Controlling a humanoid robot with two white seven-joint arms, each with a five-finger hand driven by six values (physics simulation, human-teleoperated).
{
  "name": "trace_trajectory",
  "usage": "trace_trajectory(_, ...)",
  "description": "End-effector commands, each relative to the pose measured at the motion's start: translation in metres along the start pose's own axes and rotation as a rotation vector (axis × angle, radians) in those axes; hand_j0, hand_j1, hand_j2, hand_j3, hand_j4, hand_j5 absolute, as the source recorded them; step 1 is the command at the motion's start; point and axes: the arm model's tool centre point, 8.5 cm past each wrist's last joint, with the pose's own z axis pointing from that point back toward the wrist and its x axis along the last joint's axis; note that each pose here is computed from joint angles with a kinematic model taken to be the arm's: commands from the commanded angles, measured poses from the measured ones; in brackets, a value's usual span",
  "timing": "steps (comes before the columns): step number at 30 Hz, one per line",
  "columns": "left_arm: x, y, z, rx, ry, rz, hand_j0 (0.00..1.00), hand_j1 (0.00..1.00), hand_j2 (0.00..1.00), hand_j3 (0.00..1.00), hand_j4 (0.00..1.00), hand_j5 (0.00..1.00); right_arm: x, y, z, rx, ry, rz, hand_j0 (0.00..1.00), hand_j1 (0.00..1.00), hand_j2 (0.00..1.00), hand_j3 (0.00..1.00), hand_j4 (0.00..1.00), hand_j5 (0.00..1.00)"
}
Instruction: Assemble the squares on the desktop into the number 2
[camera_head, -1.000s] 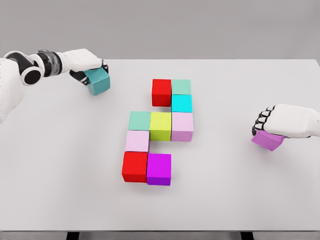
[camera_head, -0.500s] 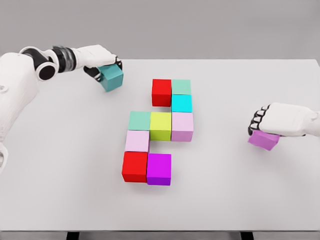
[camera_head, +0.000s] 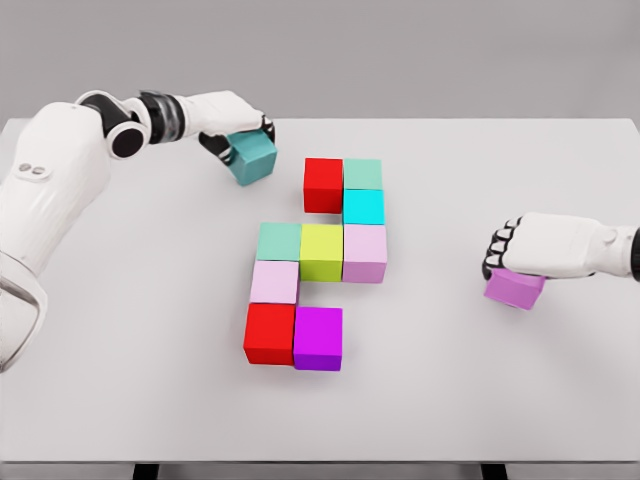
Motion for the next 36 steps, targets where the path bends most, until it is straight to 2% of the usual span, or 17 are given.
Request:
trace_trajectory(1,0.007,0.002,-0.007,0.002,-0.013,0.009,0.64,0.64,0.64,0.64,0.64,0.64,0.001,-0.001,-0.001,-0.009,-0.007,-0.011,0.57,0.57,0.57,0.57,0.57,0.57)
trace_trajectory(7,0.005,0.004,-0.006,0.008,-0.010,0.016,0.64,0.64,0.64,0.64,0.64,0.64,0.003,-0.004,-0.001,-0.036,-0.028,-0.038,0.57,0.57,0.57,0.57,0.57,0.57)
trace_trajectory(18,0.016,0.005,-0.018,0.009,-0.027,0.043,0.64,0.64,0.64,0.64,0.64,0.64,0.017,-0.006,-0.022,-0.076,-0.085,-0.061,0.57,0.57,0.57,0.57,0.57,0.57)
trace_trajectory(22,0.018,0.006,-0.020,0.010,-0.030,0.045,0.64,0.64,0.64,0.64,0.64,0.64,0.017,-0.008,-0.018,-0.097,-0.106,-0.099,0.57,0.57,0.57,0.57,0.57,0.57)
trace_trajectory(30,0.022,0.008,-0.023,0.017,-0.037,0.055,0.65,0.65,0.65,0.65,0.65,0.65,0.022,-0.012,-0.023,-0.130,-0.132,-0.122,0.57,0.57,0.57,0.57,0.57,0.57)
trace_trajectory(34,0.022,0.009,-0.023,0.023,-0.038,0.060,0.74,0.74,0.74,0.74,0.74,0.74,0.028,-0.011,-0.028,-0.139,-0.166,-0.150,0.57,0.57,0.57,0.57,0.57,0.57)
trace_trajectory(36,0.022,0.009,-0.023,0.026,-0.039,0.063,0.87,0.87,0.87,0.87,0.87,0.87,0.032,-0.010,-0.033,-0.139,-0.182,-0.155,0.57,0.57,0.57,0.57,0.57,0.57)
